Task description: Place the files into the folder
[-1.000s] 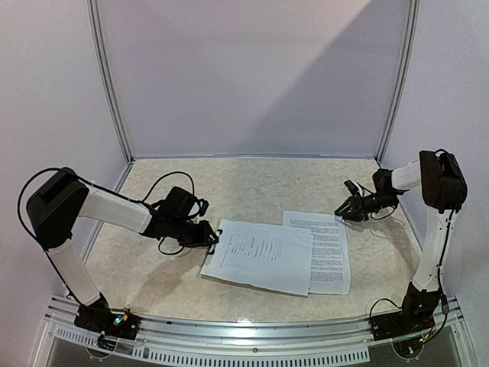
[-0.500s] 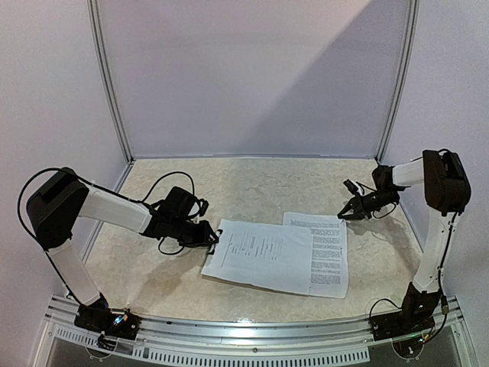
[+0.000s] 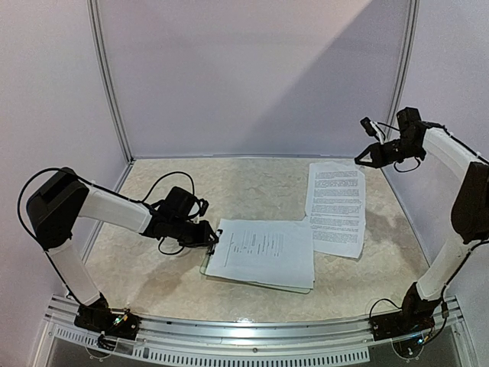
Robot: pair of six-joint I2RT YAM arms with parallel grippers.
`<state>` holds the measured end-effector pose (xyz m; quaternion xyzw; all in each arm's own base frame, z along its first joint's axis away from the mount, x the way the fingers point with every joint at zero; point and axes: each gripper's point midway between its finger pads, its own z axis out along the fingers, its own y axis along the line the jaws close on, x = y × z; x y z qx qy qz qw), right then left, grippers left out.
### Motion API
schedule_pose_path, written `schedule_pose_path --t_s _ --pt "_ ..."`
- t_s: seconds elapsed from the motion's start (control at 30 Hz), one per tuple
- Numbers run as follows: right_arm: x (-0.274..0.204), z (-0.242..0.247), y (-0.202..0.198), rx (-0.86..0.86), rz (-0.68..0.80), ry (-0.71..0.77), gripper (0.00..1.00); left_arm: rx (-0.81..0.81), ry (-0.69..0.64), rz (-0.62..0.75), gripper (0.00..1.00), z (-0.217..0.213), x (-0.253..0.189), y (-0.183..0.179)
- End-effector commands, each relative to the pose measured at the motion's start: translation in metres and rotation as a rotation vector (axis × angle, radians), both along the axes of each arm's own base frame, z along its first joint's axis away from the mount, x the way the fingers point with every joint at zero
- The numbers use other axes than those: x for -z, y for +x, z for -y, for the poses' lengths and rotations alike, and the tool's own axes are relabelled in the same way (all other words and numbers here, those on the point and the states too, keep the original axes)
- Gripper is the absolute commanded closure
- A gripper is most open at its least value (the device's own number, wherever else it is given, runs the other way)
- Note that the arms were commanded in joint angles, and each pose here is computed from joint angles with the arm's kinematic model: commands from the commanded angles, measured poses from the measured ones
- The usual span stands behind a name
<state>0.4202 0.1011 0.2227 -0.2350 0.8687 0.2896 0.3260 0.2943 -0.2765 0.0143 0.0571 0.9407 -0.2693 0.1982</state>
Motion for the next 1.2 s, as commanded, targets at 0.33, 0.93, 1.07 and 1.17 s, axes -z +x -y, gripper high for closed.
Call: schedule_pose_path --t_s 0.33,0.93,1.07,1.17 --pt "-0.109 -0.039 -0.122 -0.275 0.19 -0.013 1.0 0.001 0.124 -0.126 1.0 -0.022 0.033 -0.029" --pt "-0.127 -0.109 -0.216 -0.638 0.083 0.196 1.0 -0.011 0.132 -0.125 1.0 -0.025 0.038 -0.03" --pt "-0.128 -0.115 -0.235 -0.679 0.068 0.233 1.0 -0.016 0.142 -0.132 1.0 -0.025 0.042 -0.029" --pt "-0.136 -0.114 -0.249 -0.692 0.074 0.276 1.0 -0.018 0.152 -0.143 1.0 -0.027 0.046 -0.031"
